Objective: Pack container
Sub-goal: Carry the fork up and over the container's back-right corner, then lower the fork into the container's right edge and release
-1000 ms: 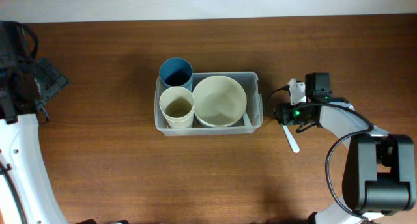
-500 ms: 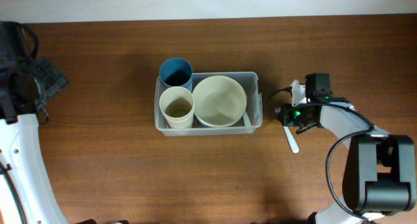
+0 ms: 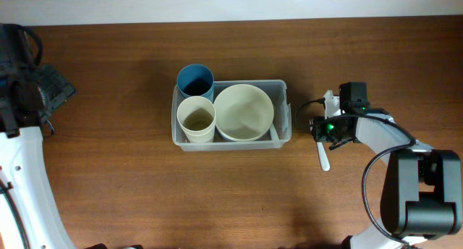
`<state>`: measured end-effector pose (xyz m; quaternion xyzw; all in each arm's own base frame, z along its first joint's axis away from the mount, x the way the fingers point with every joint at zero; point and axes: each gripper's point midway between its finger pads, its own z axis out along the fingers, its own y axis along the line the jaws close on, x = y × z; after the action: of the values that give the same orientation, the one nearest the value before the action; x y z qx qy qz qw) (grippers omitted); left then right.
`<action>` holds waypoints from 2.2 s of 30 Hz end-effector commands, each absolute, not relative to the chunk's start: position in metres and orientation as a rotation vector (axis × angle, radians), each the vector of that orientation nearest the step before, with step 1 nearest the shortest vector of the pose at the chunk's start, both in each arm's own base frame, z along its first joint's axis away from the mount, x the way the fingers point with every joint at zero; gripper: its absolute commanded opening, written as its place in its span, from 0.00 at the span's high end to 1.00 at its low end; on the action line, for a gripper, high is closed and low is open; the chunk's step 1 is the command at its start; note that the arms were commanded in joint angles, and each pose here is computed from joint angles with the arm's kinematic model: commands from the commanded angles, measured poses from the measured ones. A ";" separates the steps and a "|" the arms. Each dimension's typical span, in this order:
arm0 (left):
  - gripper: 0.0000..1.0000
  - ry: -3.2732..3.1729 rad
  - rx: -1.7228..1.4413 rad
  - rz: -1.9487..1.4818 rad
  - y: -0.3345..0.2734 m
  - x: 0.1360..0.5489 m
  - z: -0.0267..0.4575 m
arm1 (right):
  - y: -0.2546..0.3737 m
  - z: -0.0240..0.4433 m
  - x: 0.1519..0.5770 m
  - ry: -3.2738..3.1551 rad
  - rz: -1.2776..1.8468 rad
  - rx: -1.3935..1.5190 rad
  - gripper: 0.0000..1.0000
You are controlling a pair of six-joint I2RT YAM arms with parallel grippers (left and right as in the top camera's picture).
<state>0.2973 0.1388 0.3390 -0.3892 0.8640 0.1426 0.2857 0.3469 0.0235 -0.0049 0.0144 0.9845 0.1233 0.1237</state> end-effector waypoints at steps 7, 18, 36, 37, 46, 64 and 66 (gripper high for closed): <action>0.00 2.307 -1.061 0.379 0.140 0.297 0.337 | 0.029 -0.049 0.290 3.105 0.405 0.113 0.96; 0.00 2.307 -1.061 0.379 0.140 0.297 0.337 | 0.026 -0.016 0.320 3.093 0.395 0.110 0.96; 0.00 2.307 -1.061 0.379 0.140 0.297 0.337 | 0.048 0.197 0.407 2.815 0.440 -0.295 0.96; 0.00 2.307 -1.061 0.379 0.140 0.297 0.337 | 0.053 0.201 0.408 2.802 0.447 -0.311 0.96; 0.00 2.307 -1.061 0.379 0.140 0.297 0.337 | 0.116 0.202 0.405 2.713 0.629 -0.566 0.96; 0.00 2.307 -1.061 0.379 0.140 0.297 0.337 | 0.137 0.137 0.406 2.788 0.692 -0.605 0.96; 0.00 2.307 -1.061 0.379 0.140 0.297 0.337 | 0.138 0.137 0.406 2.782 0.690 -0.619 0.96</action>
<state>0.2973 0.1388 0.3388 -0.3891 0.8642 0.1428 0.2853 0.4088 0.1278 0.1352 -0.1957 0.9501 0.2208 0.1015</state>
